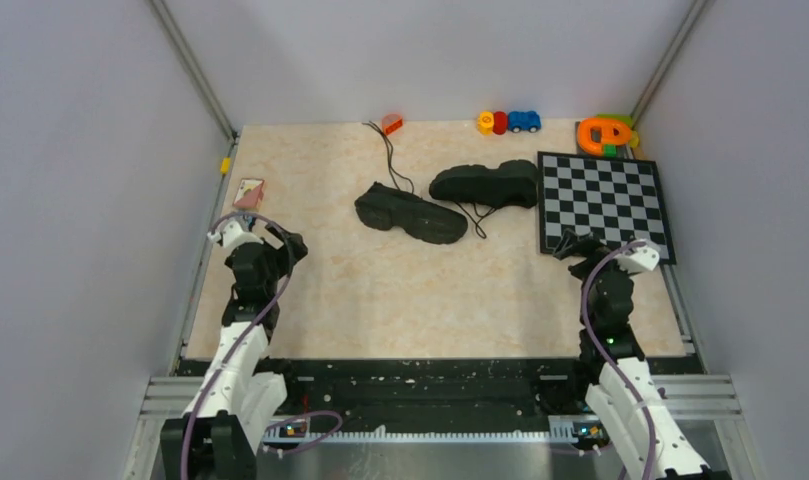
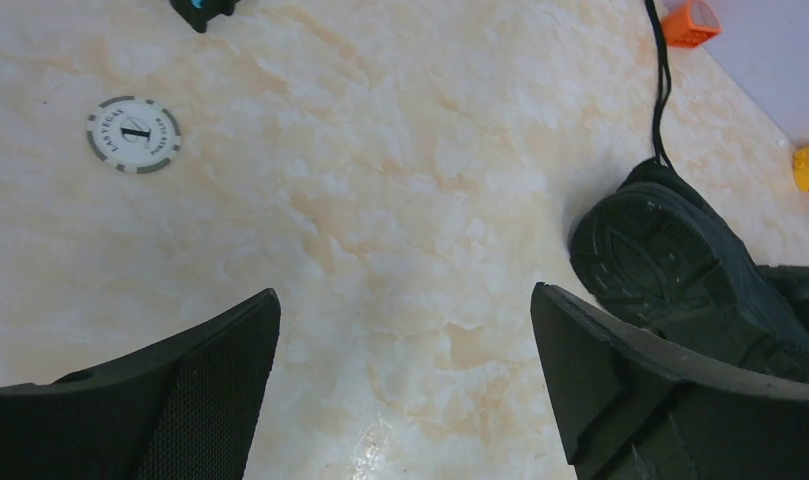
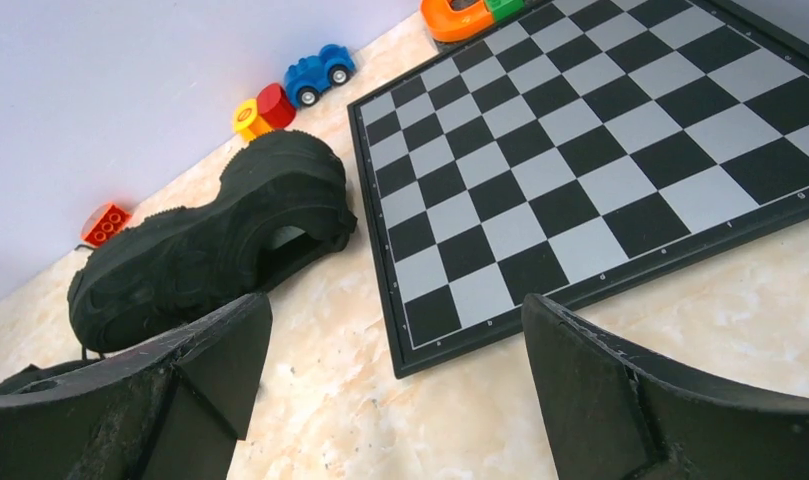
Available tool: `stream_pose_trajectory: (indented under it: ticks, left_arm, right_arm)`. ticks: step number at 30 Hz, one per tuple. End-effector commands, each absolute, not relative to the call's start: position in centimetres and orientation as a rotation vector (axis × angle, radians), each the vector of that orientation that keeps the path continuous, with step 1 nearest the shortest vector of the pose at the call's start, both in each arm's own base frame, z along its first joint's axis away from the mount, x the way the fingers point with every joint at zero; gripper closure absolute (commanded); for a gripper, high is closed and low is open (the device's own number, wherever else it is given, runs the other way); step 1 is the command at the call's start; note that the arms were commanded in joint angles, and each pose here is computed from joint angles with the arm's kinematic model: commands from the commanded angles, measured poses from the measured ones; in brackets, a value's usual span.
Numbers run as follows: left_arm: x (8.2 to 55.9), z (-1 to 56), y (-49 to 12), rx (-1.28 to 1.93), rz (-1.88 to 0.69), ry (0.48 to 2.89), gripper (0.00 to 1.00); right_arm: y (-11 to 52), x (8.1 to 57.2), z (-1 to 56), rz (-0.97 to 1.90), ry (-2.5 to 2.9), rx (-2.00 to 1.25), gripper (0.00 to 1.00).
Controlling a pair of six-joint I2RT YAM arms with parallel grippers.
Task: Tie the shoes
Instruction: Adjust the shoe at the center of the board.
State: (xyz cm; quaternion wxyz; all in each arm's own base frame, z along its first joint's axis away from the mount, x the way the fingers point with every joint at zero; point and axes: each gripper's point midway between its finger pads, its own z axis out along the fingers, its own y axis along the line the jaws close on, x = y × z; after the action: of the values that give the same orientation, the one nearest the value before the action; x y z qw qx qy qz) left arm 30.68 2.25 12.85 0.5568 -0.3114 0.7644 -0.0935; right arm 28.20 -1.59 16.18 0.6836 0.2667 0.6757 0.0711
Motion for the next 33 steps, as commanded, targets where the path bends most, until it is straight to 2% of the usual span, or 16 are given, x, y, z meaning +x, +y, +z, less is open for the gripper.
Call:
stream_pose_trajectory:
  ticks: [1,6,9,14,20,22,24,27,28,33]
  left_arm:
    - [31.2,15.2,0.1,-0.582,-0.340,1.755,0.01]
    - [31.1,15.6,-1.1,-0.490,-0.380,1.766,0.01]
    - [31.4,15.3,-1.7,-0.467,-0.409,1.789,0.01]
    - [31.8,15.3,-3.1,-0.426,-0.498,1.809,0.01]
    - [31.6,16.1,-3.8,-0.408,-0.542,1.787,0.03]
    - [31.3,16.3,-3.8,-0.409,-0.542,1.772,0.03]
    - [31.2,16.7,-3.8,-0.402,-0.547,1.755,0.03]
    - [31.0,17.0,-4.0,-0.398,-0.561,1.739,0.04]
    - [31.0,17.0,-4.1,-0.398,-0.567,1.736,0.04]
    - [31.0,16.8,-3.9,-0.411,-0.565,1.735,0.04]
  right_arm:
    - [-1.4,28.6,16.5,0.175,1.510,0.601,0.02]
    - [0.3,29.4,17.2,0.231,1.536,0.496,0.02]
    - [4.7,30.2,19.2,0.414,1.537,0.269,0.08]
    - [10.8,32.7,20.8,0.628,1.668,0.089,0.21]
    - [19.0,36.0,20.1,0.668,1.794,-0.133,0.24]
    - [20.9,37.3,19.8,0.700,1.820,-0.171,0.36]
    - [23.1,38.6,19.3,0.729,1.853,-0.226,0.57]
    - [25.5,41.0,18.7,0.673,1.912,-0.254,0.93]
    - [26.3,41.7,18.0,0.646,1.936,-0.268,0.99]
    - [29.9,44.1,15.6,0.606,2.018,-0.335,1.00]
